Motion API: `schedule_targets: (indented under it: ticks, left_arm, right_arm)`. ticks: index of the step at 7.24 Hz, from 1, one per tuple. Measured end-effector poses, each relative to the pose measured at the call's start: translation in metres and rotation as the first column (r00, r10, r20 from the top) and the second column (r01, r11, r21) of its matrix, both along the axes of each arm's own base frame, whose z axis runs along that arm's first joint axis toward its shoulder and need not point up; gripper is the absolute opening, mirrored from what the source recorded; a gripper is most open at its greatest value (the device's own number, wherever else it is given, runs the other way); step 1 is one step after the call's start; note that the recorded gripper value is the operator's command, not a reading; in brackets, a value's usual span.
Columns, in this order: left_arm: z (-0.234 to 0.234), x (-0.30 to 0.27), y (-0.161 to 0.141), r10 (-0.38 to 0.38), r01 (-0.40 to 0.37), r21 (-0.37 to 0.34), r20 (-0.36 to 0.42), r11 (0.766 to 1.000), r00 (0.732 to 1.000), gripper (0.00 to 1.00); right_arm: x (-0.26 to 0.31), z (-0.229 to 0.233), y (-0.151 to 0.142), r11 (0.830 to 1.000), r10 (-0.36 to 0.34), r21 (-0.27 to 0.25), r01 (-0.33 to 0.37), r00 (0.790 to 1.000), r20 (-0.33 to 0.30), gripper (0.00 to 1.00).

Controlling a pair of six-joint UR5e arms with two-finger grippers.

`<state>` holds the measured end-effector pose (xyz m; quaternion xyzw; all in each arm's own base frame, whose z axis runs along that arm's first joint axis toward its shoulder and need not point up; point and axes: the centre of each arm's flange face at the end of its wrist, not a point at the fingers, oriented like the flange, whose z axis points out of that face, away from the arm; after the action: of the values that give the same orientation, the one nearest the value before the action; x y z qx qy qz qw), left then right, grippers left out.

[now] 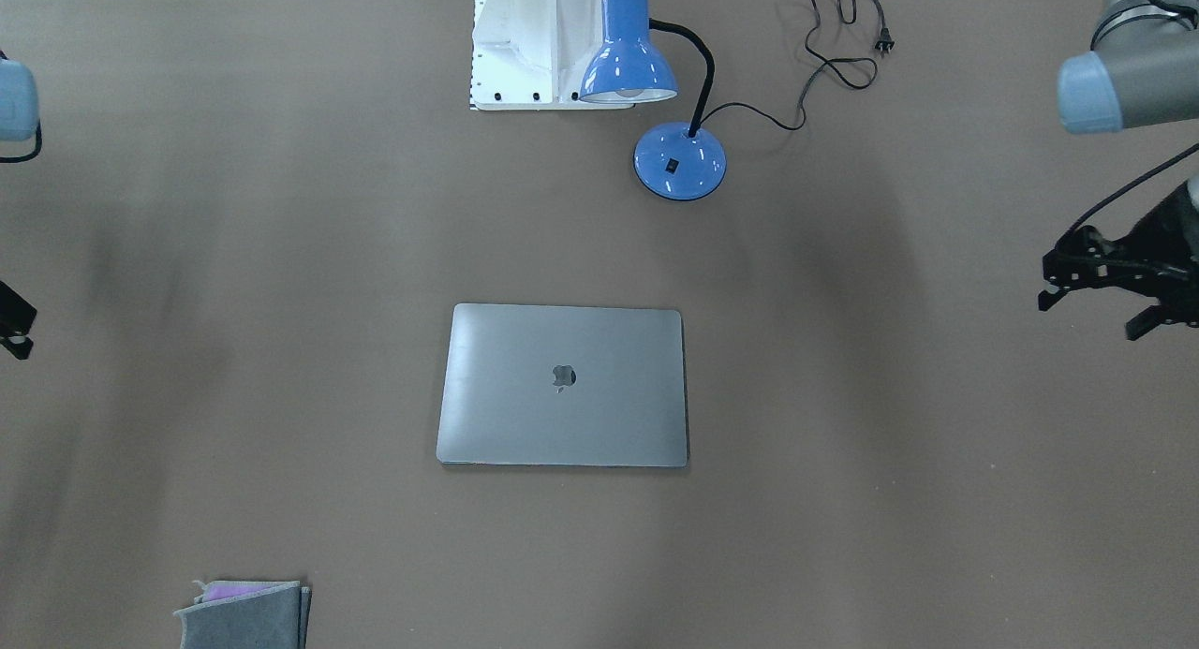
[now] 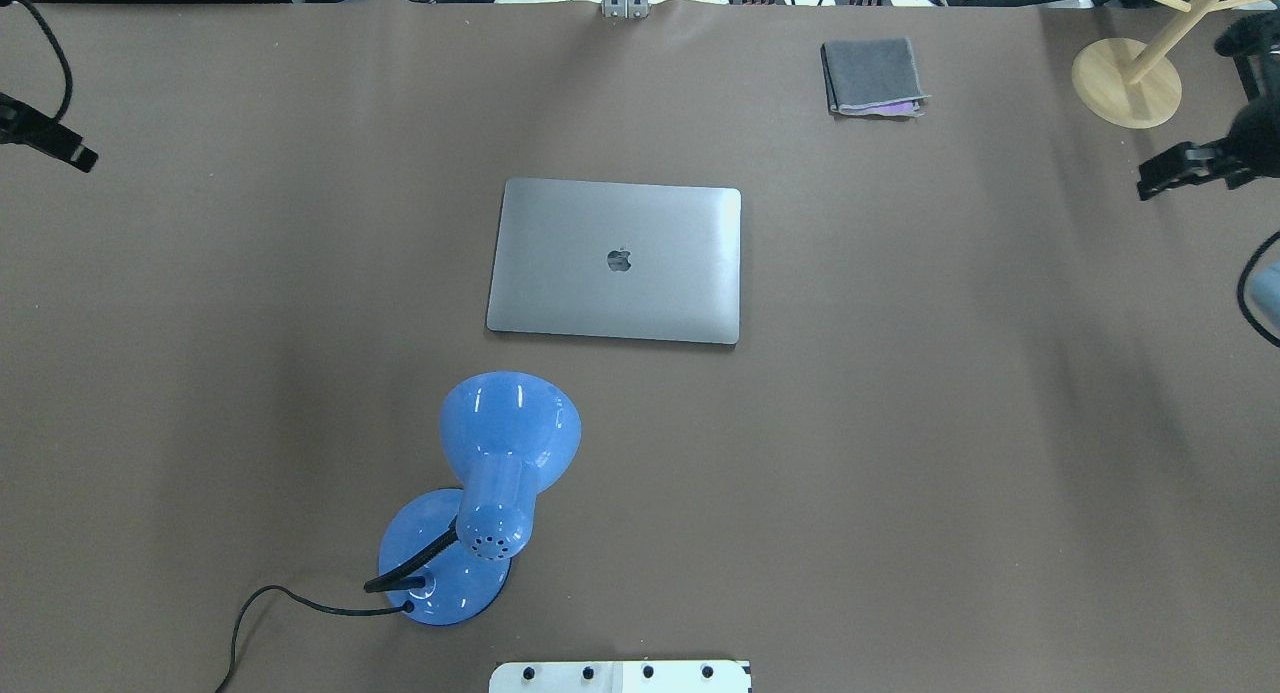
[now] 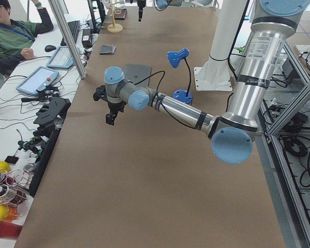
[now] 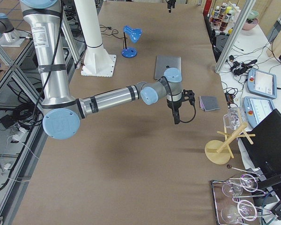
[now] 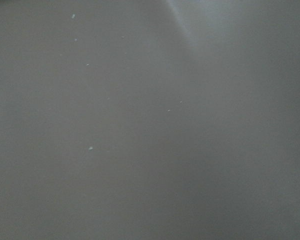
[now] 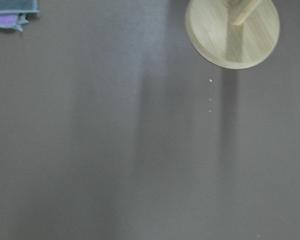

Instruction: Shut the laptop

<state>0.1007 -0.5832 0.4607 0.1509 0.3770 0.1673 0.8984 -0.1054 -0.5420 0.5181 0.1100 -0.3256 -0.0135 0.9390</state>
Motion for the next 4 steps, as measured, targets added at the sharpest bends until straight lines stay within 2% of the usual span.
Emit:
schedule_targets:
  ticks: [2, 3, 4]
  left_arm:
    - [0.041, -0.059, 0.008, 0.077, -0.078, 0.005, 0.077, 0.997, 0.994, 0.99]
    - [0.067, -0.089, 0.02, 0.1, -0.1, 0.0, 0.098, 0.995, 0.99, 0.99]
    - [0.091, -0.126, 0.034, 0.078, -0.076, -0.02, 0.105, 0.997, 0.991, 0.99]
  right_arm:
    - [0.071, 0.038, 0.03, 0.998, -0.059, -0.017, 0.059, 0.998, -0.011, 1.0]
    - [0.102, 0.042, 0.045, 0.995, -0.093, -0.033, 0.092, 0.995, -0.028, 1.0]
    - [0.134, 0.042, 0.058, 0.99, -0.132, -0.056, 0.129, 0.99, -0.049, 1.0]
